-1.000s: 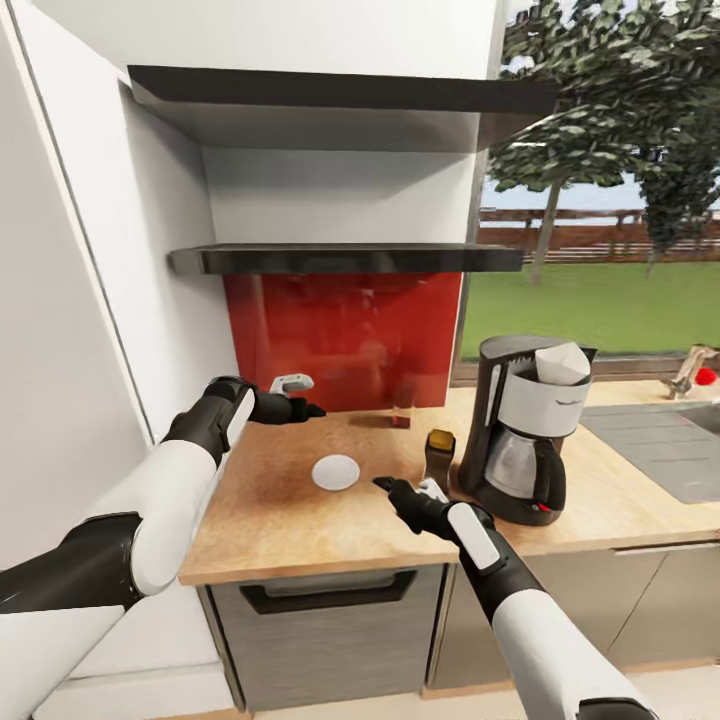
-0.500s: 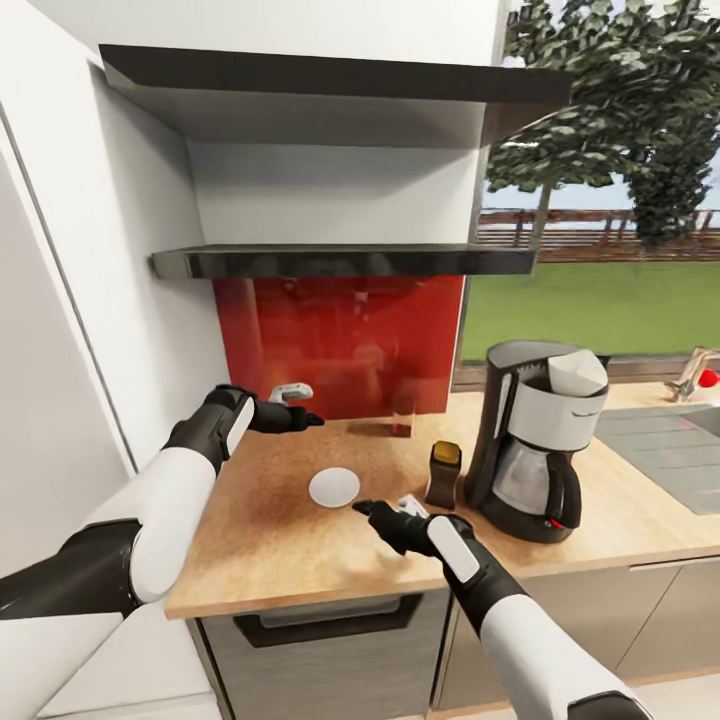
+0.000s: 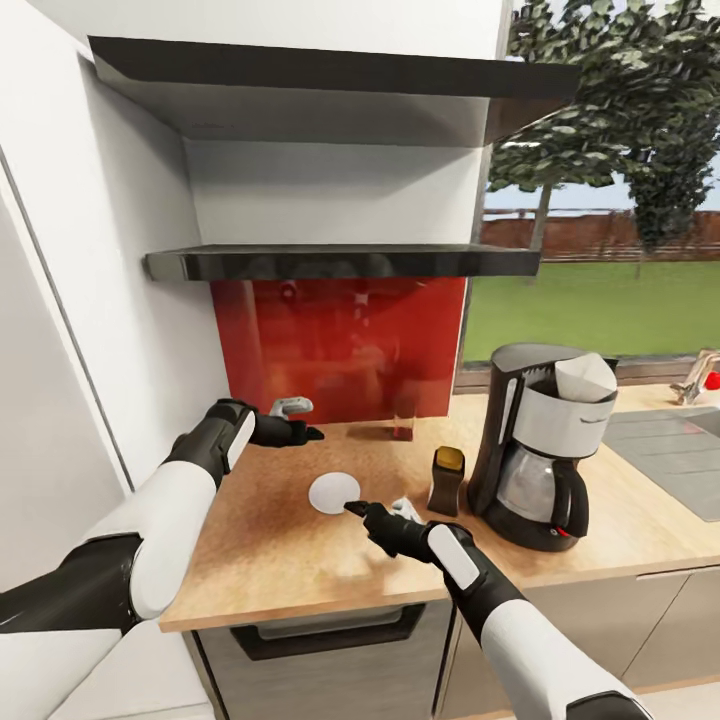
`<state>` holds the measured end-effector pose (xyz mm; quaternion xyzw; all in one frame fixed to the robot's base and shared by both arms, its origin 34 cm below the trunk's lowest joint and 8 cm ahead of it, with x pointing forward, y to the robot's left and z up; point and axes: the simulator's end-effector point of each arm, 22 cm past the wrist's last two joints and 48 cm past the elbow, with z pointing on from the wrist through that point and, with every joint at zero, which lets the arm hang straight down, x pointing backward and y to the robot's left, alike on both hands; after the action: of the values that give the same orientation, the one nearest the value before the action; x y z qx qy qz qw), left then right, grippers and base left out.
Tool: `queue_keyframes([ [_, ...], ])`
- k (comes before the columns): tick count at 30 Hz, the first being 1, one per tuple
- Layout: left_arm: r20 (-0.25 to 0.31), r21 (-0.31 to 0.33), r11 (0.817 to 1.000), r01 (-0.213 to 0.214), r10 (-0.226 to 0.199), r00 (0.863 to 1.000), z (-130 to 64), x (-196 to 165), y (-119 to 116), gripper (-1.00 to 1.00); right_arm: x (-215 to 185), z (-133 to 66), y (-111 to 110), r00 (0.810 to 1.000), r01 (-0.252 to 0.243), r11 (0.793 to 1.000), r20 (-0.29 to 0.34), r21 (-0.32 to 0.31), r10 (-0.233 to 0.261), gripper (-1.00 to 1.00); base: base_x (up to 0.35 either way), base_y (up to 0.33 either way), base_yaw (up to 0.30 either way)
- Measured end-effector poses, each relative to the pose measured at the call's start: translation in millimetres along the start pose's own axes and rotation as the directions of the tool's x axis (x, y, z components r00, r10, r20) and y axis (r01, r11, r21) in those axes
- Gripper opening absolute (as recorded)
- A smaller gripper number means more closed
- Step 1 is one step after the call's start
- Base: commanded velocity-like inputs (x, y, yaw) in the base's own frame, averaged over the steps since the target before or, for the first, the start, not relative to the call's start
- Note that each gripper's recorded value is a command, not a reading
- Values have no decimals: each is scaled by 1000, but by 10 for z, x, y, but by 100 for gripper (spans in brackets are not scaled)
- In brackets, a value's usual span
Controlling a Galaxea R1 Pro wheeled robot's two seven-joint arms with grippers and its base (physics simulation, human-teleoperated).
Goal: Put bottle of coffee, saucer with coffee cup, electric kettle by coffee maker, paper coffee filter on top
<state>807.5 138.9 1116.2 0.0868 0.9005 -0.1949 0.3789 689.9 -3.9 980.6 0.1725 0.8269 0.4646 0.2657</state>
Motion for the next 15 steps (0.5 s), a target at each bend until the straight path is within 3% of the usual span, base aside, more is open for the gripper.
queue_keyframes([
  [5,-17,-1,1000,9,-9,1000,52,137,26,100,9,5,-9,1000,-2,1000,-2,0,2,100,156,0,-8],
  [10,-21,-1,1000,11,-11,1000,67,171,31,100,43,14,-46,1000,-9,1000,-9,6,9,100,29,0,-142],
  [15,-25,-1,1000,12,-12,1000,74,201,34,100,90,18,-99,1000,-18,1000,-18,14,18,100,241,48,-76],
])
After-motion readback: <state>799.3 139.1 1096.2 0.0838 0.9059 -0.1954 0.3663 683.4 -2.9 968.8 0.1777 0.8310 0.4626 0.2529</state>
